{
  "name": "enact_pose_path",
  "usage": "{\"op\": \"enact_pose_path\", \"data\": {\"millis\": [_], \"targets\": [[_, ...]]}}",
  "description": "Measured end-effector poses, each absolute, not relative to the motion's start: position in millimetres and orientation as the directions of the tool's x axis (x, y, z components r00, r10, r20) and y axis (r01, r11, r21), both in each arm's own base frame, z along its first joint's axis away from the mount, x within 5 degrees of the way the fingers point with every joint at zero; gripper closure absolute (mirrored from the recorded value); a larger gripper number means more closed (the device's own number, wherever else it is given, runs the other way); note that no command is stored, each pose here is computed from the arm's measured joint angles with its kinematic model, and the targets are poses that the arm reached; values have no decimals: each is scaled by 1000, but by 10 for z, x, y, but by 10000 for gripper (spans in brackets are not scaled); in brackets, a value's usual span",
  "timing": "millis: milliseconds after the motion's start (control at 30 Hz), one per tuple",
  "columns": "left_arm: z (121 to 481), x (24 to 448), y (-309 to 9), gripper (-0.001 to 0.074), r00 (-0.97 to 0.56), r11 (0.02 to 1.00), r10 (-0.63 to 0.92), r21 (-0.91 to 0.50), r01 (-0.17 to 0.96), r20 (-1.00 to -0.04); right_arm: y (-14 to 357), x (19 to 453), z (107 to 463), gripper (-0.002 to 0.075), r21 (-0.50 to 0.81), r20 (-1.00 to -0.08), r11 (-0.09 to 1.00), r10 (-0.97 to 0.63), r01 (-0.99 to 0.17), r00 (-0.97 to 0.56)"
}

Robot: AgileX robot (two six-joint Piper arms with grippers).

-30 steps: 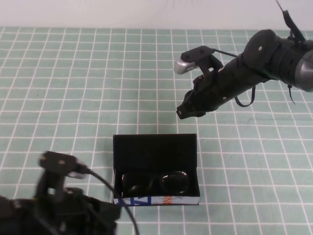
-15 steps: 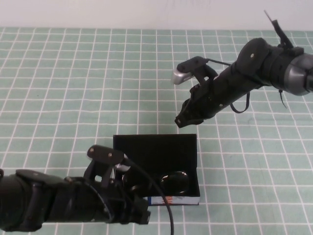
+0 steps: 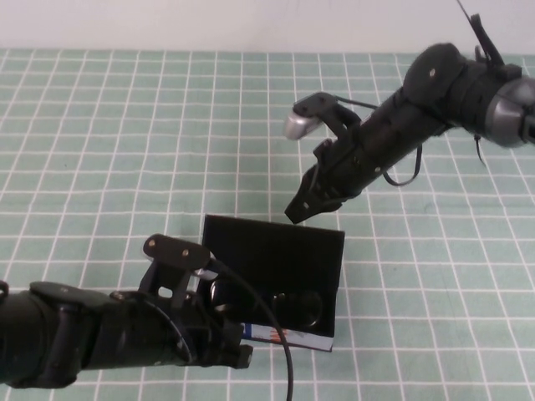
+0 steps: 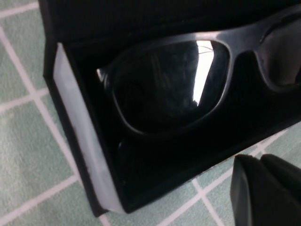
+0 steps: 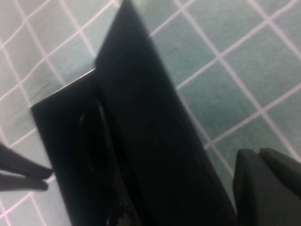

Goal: Return glasses to glasses case
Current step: Close the glasses case

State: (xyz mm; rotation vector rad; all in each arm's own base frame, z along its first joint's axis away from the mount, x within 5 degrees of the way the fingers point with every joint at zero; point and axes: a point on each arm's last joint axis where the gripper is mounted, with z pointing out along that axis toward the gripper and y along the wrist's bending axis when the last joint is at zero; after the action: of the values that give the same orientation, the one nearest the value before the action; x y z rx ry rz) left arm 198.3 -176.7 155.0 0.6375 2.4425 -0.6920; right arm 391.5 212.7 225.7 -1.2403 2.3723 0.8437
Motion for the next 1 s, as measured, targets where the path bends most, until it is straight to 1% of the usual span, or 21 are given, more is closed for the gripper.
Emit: {"op": "enact_pose_path", "data": {"millis": [400,467,600,700,867,1000], "targets": [[1566,1991,-1781,737,-749,752,295,-340,565,-594,2128,3851,2285,737,389,-509,395,-661,-832,-552],[1566,1991,-1781,737,-749,752,295,-340,565,-594,2138,3832,2295,737,405,-513,373,-663,-835,-545],[1566,1991,-1781,737,-749,752,295,-340,565,-594,2180,3813,2336,737,426,-559,315,-646,-848,-521],[1567,1990,-1782,737,-749,751,295,-341,566,-594,2236,3782,2341,737,419,-564,296,-656,-859,-501],[1570,1984,-1789,737,-749,745,294,-349,569,-593,2433,3612,2255,737,381,-503,263,-745,-886,-437],[1571,1982,-1791,737,-749,742,295,-352,570,-593,2625,3427,2184,737,398,-459,236,-785,-886,-416]]}}
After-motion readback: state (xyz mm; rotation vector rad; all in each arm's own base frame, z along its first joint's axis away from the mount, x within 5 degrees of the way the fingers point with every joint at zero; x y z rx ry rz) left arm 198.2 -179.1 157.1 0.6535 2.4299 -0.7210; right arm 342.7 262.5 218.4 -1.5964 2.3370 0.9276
